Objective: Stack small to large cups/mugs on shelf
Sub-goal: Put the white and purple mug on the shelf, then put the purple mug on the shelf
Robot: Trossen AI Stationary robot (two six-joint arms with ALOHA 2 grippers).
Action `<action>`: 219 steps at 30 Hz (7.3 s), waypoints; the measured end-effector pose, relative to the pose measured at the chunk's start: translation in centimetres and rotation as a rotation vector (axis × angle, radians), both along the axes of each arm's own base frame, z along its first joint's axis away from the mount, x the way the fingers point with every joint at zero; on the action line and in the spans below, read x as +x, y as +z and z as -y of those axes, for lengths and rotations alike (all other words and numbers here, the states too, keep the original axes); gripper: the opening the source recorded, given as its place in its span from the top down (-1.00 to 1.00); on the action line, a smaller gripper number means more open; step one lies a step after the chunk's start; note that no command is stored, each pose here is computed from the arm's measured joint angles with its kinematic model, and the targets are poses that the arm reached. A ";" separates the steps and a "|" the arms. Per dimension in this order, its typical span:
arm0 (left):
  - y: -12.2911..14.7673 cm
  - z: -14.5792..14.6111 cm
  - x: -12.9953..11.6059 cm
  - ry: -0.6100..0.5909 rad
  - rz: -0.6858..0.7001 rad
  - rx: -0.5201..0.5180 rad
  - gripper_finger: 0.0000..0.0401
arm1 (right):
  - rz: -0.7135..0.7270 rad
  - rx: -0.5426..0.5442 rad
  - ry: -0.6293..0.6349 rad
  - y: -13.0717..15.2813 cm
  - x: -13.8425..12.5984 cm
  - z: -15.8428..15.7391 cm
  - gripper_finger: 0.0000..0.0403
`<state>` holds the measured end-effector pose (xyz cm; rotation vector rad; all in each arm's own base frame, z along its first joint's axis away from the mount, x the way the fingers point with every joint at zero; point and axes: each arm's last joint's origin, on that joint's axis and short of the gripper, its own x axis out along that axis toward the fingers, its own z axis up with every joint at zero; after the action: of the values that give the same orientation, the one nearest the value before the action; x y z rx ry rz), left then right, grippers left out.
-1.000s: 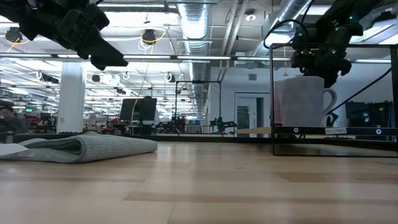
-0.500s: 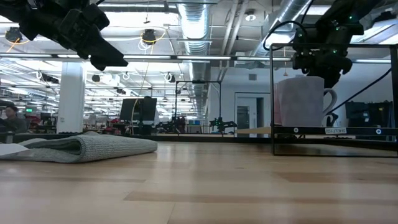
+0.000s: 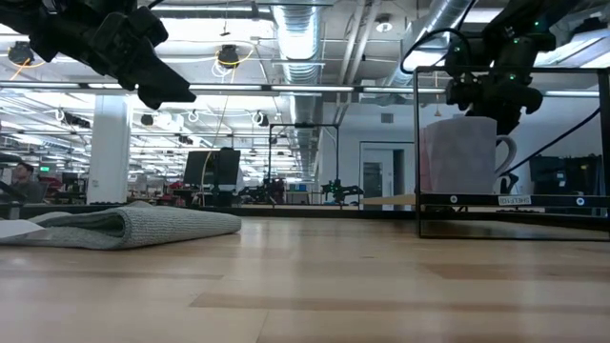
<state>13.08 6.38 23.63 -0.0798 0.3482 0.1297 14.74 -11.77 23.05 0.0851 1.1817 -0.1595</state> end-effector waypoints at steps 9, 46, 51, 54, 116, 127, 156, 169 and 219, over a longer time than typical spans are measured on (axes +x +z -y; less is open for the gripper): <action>0.0 0.0 0.0 0.001 0.000 -0.003 0.02 | 0.010 -0.004 -0.002 0.0 0.2 0.0 0.60; 0.0 0.0 0.0 0.000 0.000 -0.004 0.02 | 0.024 -0.094 0.005 0.3 0.5 0.5 0.60; 0.0 0.0 0.0 0.000 -0.002 -0.006 0.02 | 0.027 -0.095 0.006 0.3 0.5 0.5 0.60; -0.1 0.0 0.0 0.001 -0.012 -0.012 0.02 | 0.029 -0.085 -0.016 0.3 0.5 0.5 0.60; -0.3 0.1 -0.1 0.001 -0.027 -0.023 0.02 | 0.001 -0.110 0.001 0.2 0.4 0.5 0.09; -0.3 0.1 -0.1 0.001 -0.028 -0.024 0.02 | -0.091 -0.207 -0.045 0.2 0.1 0.7 0.09; -0.5 0.1 -0.2 0.002 -0.051 -0.037 0.02 | -0.019 -0.250 0.034 0.5 1.4 0.2 0.10; -0.5 0.1 -0.2 0.008 -0.049 -0.052 0.02 | -0.042 -0.268 0.044 0.4 1.6 -0.3 0.10; -0.5 0.1 -0.2 0.008 -0.046 -0.066 0.02 | -0.299 -0.486 -0.270 0.8 -0.3 0.1 0.10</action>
<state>12.89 6.25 23.12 -0.1440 0.3979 0.1284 14.42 -11.86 23.85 -0.2155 1.3949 -0.7116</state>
